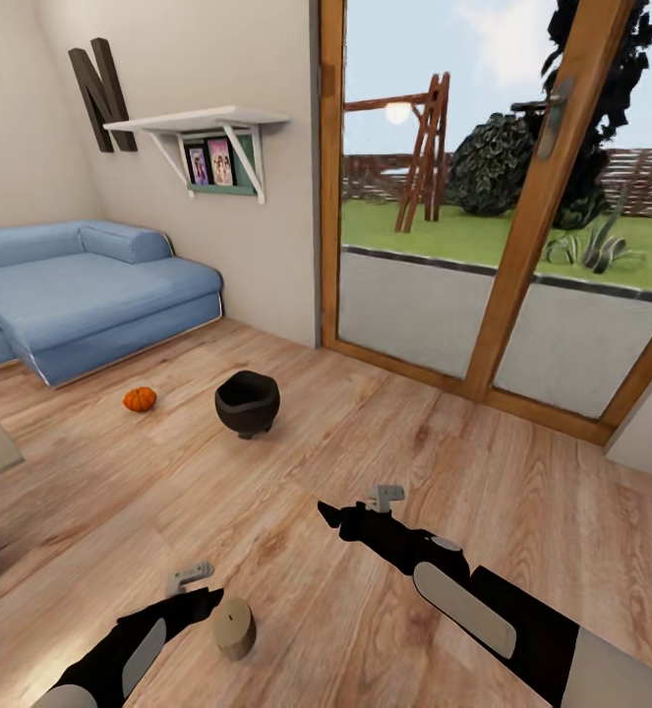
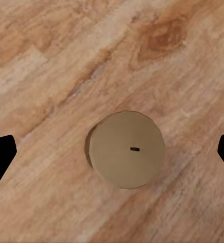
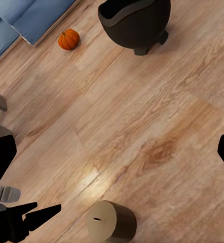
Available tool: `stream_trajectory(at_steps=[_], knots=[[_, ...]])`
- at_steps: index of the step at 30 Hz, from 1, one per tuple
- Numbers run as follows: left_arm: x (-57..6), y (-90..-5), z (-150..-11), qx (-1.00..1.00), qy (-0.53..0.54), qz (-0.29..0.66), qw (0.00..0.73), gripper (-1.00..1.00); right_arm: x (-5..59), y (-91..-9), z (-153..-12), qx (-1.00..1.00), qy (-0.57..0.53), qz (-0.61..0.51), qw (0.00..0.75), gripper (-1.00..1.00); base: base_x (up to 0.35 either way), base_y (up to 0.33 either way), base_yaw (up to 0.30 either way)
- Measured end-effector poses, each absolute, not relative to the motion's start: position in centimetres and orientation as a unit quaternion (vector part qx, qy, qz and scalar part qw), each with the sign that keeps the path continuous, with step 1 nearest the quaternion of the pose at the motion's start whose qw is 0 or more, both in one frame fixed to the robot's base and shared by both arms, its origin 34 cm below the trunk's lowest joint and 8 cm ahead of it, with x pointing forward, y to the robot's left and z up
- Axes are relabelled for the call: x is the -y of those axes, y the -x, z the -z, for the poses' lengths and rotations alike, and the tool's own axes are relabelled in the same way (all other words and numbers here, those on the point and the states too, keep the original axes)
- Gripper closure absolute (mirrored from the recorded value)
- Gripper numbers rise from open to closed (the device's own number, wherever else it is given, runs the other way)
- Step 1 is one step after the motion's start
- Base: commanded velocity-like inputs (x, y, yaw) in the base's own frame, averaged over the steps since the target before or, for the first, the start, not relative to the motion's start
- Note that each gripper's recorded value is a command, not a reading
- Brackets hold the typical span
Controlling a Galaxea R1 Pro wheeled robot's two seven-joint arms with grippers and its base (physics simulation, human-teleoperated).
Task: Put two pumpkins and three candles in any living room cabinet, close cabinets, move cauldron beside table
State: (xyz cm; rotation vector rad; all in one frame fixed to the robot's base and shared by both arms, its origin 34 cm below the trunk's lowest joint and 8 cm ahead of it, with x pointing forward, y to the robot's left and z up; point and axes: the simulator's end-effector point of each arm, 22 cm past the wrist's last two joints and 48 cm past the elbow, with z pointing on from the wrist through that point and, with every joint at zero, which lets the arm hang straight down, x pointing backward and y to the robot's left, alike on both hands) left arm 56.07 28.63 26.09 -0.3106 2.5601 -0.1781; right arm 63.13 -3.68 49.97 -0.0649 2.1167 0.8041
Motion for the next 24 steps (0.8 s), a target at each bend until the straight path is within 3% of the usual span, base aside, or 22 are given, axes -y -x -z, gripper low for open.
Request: stream_trajectory(at_steps=[12, 18, 24], knots=[[-29.8, -55.2, -23.4, -0.952, 0.124, 0.037, 0.277, -1.0, 3.0, -62.9, -48.9, -0.835, 0.019, -0.337, 0.434, -1.0, 0.0, 0.0, 0.0], [-29.9, -55.0, -22.5, -0.952, 0.124, 0.033, 0.276, -1.0, -1.6, -60.3, -54.8, -0.773, 0.062, -0.456, 0.436, -1.0, 0.0, 0.0, 0.0], [-29.6, -54.5, -21.4, -0.954, 0.123, 0.032, 0.272, -1.0, -1.1, -57.9, -57.4, -0.727, 0.097, -0.533, 0.422, -1.0, 0.0, 0.0, 0.0]])
